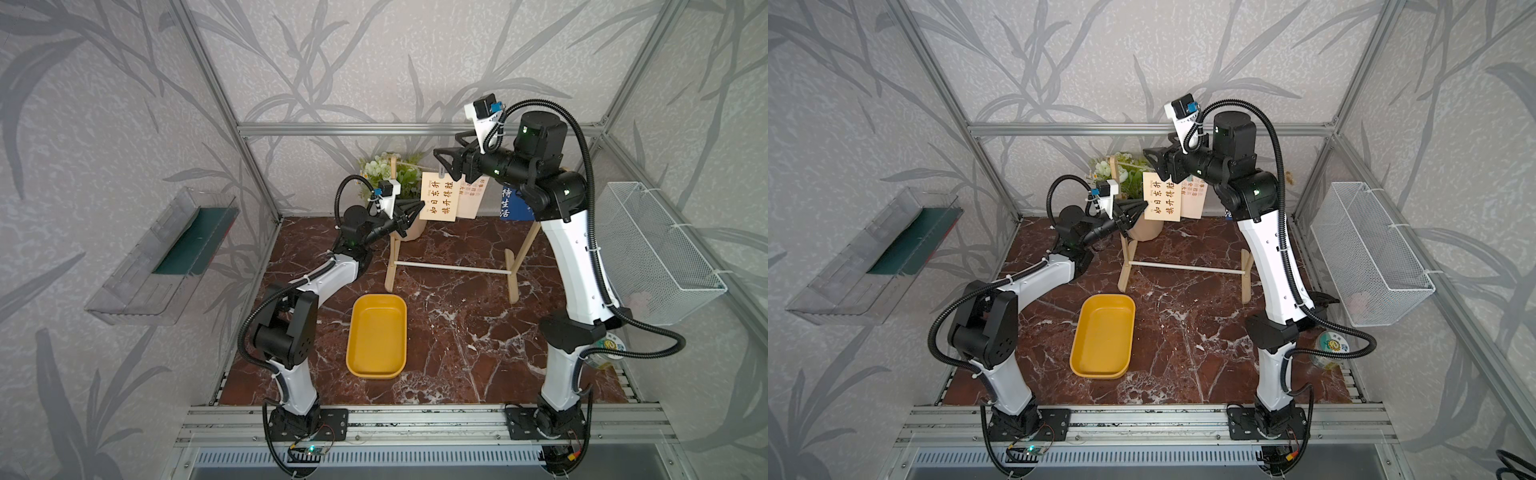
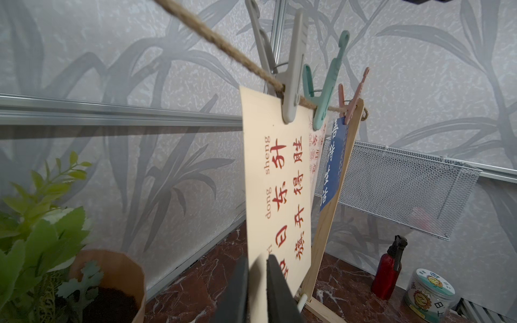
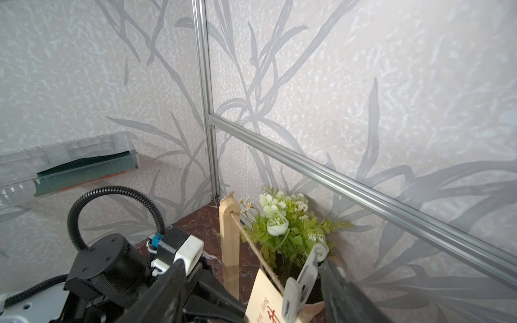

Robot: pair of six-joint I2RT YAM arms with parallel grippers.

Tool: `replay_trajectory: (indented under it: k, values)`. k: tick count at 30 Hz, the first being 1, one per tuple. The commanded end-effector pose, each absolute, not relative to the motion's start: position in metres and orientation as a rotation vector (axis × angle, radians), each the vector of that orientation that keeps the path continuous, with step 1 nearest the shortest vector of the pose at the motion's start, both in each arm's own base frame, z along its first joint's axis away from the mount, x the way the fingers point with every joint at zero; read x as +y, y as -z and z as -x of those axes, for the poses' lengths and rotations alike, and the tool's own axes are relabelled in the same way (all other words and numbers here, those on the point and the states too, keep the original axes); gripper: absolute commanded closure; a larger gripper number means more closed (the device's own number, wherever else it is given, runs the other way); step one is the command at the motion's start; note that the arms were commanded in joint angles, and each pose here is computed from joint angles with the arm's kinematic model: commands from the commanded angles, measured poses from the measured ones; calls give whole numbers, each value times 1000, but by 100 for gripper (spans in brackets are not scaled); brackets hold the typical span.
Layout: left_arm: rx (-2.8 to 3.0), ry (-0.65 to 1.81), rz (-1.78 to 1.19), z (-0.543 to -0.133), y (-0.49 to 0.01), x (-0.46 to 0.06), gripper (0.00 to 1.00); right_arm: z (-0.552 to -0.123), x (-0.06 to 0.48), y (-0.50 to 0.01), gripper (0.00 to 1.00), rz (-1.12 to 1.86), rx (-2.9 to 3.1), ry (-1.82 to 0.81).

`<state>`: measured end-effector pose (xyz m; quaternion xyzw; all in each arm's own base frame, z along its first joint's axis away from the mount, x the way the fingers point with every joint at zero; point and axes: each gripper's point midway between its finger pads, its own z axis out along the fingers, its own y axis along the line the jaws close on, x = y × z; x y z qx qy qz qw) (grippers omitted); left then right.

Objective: Remove the postcards from the strings
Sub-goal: Pinch the postcard on the clothesline.

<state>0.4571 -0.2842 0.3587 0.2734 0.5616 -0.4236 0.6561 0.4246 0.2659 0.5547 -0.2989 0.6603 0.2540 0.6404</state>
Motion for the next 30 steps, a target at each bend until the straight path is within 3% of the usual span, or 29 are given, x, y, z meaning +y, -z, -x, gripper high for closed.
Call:
replay_trajectory:
  k: [1, 5, 7, 21, 24, 26, 28, 30]
  values:
    - [1215, 965, -643, -446, -378, -281, 85, -439, 260, -550, 25, 652, 1521, -487]
    - [1216, 965, -640, -448, -376, -280, 84, -443, 265, -541, 25, 665, 1540, -500]
    - [1215, 975, -649, -448, -377, -282, 68, -444, 266, -538, 25, 666, 1547, -505]
    - [1242, 1042, -674, -458, -374, -294, 65, -447, 272, -535, 26, 676, 1542, -520]
    - [1252, 1046, -675, -460, -371, -295, 57, -447, 275, -535, 26, 680, 1538, -528]
    - [1262, 1036, -679, -461, -368, -295, 75, -446, 276, -534, 26, 687, 1537, -535]
    - [1262, 1042, -685, -460, -368, -295, 73, -446, 278, -534, 26, 691, 1535, -536]
    - [1258, 1060, -695, -458, -370, -297, 79, -448, 278, -532, 26, 689, 1538, -532]
